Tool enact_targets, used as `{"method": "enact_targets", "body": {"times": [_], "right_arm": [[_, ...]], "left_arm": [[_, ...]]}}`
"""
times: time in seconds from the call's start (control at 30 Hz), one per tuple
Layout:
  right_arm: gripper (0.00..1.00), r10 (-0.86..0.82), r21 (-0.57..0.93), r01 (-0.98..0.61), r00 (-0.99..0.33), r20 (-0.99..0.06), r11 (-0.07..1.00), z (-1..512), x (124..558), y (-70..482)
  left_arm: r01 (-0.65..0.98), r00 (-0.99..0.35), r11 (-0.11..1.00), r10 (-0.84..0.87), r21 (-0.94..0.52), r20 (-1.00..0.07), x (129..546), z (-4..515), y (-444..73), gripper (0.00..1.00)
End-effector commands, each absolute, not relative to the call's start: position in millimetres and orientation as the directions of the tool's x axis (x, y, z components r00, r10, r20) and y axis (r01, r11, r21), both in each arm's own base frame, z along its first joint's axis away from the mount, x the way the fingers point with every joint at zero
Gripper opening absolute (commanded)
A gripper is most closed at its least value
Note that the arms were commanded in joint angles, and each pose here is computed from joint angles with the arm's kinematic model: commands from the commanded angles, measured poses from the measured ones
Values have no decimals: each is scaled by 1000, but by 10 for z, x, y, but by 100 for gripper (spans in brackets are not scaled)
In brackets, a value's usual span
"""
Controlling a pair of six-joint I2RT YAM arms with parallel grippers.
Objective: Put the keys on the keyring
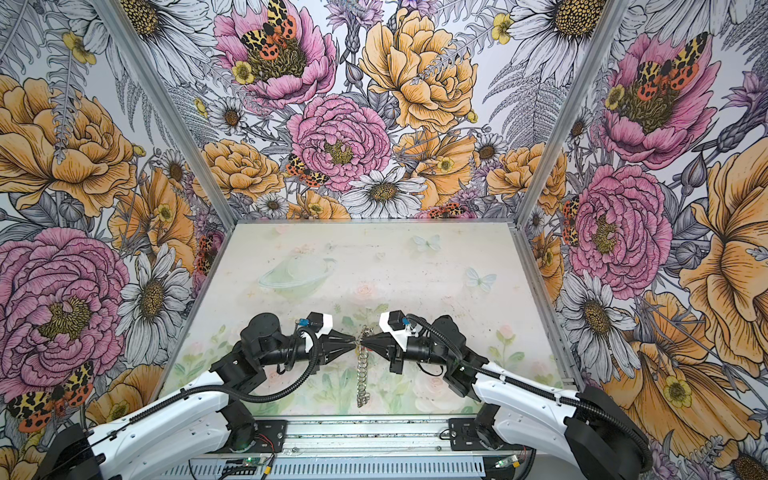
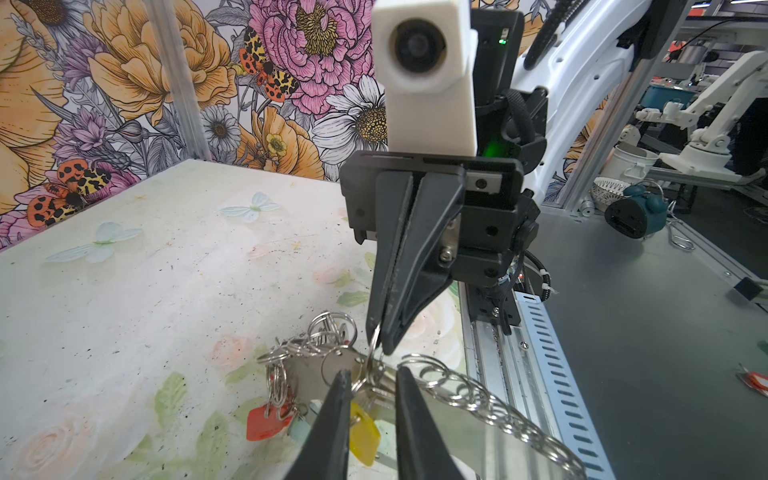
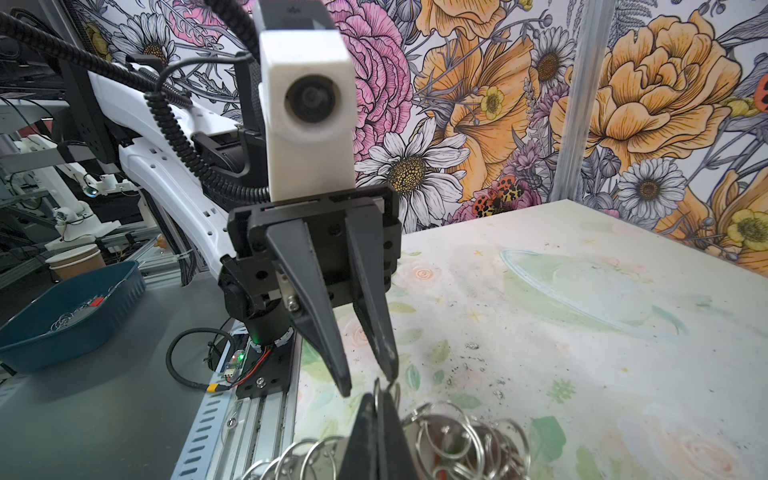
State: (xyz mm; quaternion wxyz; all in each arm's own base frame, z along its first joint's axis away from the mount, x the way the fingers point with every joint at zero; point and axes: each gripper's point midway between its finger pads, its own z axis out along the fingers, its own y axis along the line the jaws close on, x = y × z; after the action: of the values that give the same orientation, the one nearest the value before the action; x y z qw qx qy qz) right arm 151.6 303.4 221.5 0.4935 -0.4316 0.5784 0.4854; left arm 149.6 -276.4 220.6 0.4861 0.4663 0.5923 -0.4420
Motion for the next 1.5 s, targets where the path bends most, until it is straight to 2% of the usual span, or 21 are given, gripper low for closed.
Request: {"method": "enact_targets", "body": {"times": [0.0,0.4,0.57,0.73,0.9,0.97,1.03,1.13,1.37,1.47], "right_arm": [[0,47,70,-991,-65,-997,116,2490,1474,3074],[0,37,70,-995,-68,-997,67,2478,1387,3145],[0,39,68,-995,-66,-997,77,2475,1398,3142],[0,27,63,-993,-60,-998,100,2456,1431,3131],[1,-77,60,-985,-73,-994,161,2322,1500,3071],[13,-144,66,-979,-95,-985,193,2243,1553,3021],[19,-223,60,-977,-105,-969,204,2193,1558,2981],[20,-319,62,-976,-128,-939,208,2136,1554,2945],[20,-380,101,-972,-177,-908,212,2103,1567,2954],[19,-391,130,-978,-185,-902,164,2077,1511,3011]], "left_arm": [[988,-94,135,106,-79,-990,1457,2292,-2803,21],[986,-109,138,127,-92,-986,1489,2237,-2837,20],[987,-111,133,129,-94,-985,1476,2231,-2838,14],[986,-114,140,135,-95,-984,1493,2227,-2841,4],[979,-118,186,168,-86,-979,1562,2184,-2820,0],[974,-116,214,194,-73,-974,1605,2144,-2812,0],[970,-109,237,226,-54,-968,1635,2103,-2808,0],[969,-102,245,264,-35,-959,1648,2049,-2821,0],[978,-77,209,273,-19,-959,1561,2092,-2843,0],[982,-70,186,261,-21,-963,1507,2102,-2846,0]]}}
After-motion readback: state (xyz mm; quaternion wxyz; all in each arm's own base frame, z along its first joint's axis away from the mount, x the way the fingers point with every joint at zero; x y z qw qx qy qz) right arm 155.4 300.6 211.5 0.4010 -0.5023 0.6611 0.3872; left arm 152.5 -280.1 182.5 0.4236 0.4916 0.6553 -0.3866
